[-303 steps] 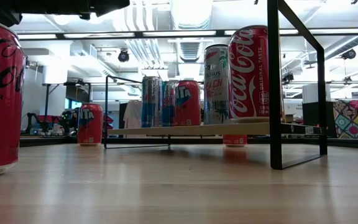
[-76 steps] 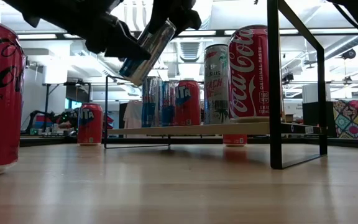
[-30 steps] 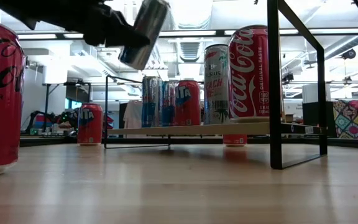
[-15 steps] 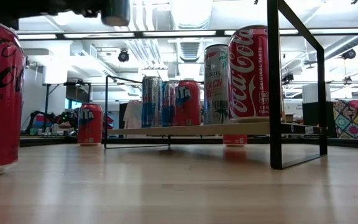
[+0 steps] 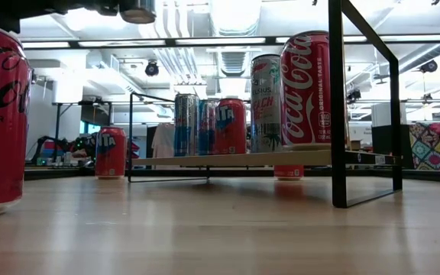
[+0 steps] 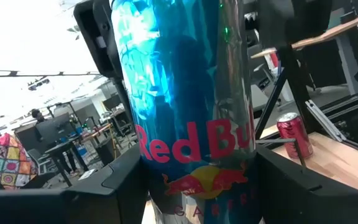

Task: Place canned beverage on shelf
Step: Put the blue soda can on the shelf aligned with the blue can on the shelf

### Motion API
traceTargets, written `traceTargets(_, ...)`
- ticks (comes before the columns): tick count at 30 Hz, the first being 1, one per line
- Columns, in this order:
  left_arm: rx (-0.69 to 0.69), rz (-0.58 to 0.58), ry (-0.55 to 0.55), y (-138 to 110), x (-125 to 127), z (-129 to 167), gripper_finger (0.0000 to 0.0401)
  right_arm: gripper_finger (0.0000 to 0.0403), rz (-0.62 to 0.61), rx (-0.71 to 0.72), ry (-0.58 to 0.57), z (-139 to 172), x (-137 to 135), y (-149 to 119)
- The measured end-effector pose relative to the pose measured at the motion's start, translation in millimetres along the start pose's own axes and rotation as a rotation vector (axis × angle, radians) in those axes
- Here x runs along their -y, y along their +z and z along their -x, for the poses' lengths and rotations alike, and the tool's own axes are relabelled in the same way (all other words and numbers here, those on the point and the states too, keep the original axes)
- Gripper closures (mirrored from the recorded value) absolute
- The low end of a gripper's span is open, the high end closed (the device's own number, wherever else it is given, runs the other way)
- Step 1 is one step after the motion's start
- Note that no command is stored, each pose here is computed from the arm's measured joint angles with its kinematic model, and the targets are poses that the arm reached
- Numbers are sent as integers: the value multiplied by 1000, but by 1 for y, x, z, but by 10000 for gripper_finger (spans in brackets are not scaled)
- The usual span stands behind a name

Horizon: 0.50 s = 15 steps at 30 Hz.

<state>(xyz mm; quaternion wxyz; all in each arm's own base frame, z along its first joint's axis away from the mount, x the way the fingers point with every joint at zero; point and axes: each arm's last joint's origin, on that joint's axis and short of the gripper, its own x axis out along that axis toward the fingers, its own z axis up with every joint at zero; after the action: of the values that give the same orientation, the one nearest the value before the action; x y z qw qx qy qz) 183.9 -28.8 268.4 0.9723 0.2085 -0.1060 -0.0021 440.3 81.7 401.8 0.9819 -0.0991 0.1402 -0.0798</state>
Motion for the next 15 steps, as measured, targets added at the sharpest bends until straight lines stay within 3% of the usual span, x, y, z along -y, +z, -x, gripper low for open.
traceTargets(7, -8, 1, 29, 0, -1, 0, 184, 47, -49, 67, -40, -11, 10, -5)
traceTargets(15, -33, 3, 87, 0, -3, 0, 184, 87, -46, 90, -61, -21, 15, -18)
